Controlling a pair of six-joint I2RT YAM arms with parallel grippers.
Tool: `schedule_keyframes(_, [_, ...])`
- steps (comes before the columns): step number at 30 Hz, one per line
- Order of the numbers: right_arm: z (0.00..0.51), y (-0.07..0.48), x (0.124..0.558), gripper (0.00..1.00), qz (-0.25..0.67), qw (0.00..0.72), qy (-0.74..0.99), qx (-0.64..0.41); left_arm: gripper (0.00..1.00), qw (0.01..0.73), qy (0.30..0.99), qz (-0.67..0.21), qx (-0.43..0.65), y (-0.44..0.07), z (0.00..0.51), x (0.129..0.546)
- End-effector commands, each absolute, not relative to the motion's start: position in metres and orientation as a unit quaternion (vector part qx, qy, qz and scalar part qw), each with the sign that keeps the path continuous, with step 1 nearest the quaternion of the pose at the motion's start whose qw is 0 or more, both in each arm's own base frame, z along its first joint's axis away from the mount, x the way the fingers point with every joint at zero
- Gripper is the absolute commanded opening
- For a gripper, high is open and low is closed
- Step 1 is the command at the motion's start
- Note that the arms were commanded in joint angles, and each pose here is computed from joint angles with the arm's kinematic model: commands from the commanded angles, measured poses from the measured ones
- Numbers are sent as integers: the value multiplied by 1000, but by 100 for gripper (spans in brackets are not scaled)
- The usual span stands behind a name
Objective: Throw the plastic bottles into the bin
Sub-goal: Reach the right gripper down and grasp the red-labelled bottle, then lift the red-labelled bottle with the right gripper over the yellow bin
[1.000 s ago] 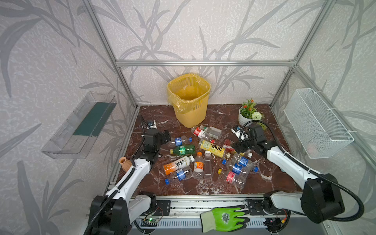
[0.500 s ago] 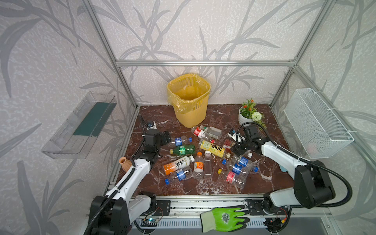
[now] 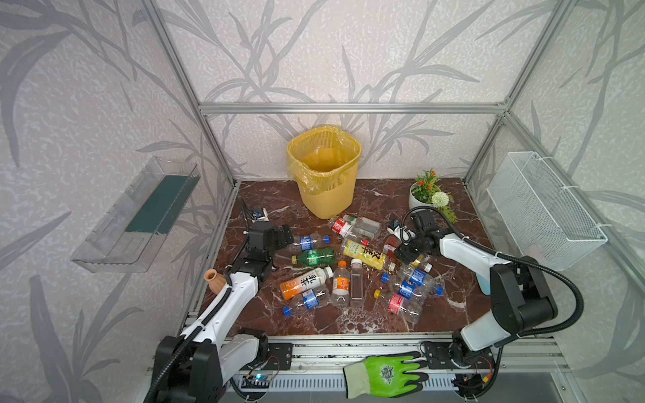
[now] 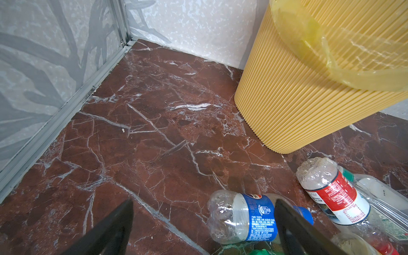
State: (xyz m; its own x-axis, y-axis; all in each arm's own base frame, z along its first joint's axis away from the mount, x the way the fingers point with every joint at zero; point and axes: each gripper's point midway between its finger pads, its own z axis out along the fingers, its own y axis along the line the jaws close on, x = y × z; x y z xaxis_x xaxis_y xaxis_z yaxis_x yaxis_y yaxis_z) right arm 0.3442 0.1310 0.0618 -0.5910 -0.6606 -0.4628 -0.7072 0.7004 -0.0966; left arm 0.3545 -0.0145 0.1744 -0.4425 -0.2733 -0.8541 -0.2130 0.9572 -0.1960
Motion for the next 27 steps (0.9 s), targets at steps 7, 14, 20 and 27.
schedule_keyframes(7, [53, 132, 352, 76, 42, 196, 894, -400, 99, 506, 849, -21, -152, -10, 175, 350])
schedule_keyframes(14, [47, 134, 357, 76, 42, 185, 895, -405, 99, 507, 848, -19, -155, -9, 179, 349])
schedule_keyframes(20, [44, 139, 360, 71, 56, 176, 896, -404, 99, 507, 847, -21, -158, -9, 179, 349])
schedule_keyframes(27, [46, 138, 373, 55, 42, 174, 901, -395, 99, 515, 841, -29, -164, -10, 188, 350])
